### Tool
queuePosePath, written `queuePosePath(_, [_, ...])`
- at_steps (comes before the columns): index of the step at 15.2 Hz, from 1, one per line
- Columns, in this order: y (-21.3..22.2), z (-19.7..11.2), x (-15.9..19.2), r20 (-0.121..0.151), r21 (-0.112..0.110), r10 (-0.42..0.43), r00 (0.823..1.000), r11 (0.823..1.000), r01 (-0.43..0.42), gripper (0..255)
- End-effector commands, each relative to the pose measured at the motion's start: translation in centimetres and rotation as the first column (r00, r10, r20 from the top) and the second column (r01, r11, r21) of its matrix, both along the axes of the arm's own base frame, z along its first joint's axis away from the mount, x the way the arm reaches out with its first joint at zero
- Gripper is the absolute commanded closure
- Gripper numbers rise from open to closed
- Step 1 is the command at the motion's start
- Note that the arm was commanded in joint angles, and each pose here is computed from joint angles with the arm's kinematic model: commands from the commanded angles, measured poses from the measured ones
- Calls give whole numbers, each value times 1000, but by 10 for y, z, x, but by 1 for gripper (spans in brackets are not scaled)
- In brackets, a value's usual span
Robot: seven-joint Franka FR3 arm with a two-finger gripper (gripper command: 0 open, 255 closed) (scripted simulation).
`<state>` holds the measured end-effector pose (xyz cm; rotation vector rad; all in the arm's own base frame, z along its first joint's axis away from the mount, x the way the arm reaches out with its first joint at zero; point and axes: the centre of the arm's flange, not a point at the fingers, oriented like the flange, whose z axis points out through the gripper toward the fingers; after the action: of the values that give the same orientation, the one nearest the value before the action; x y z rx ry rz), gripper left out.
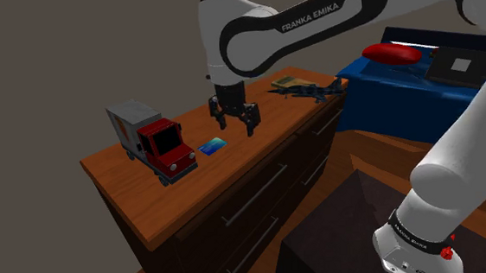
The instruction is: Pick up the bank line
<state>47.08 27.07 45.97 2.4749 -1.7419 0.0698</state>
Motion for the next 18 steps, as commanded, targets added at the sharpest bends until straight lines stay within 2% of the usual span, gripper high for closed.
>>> queuePosePath(1, [8, -5, 25, 23, -13, -87, 996, 996, 88, 0])
queuePosePath(4, [16, -11, 58, 50, -26, -191, 980, 981, 192, 0])
queuePosePath(13, [16, -51, 58, 50, -26, -191, 980, 981, 192, 0])
queuePosePath(14, [17, -50, 58, 50, -26, -191, 980, 981, 192, 255])
queuePosePath(18, [16, -50, 58, 50, -26, -191, 980, 981, 192, 255])
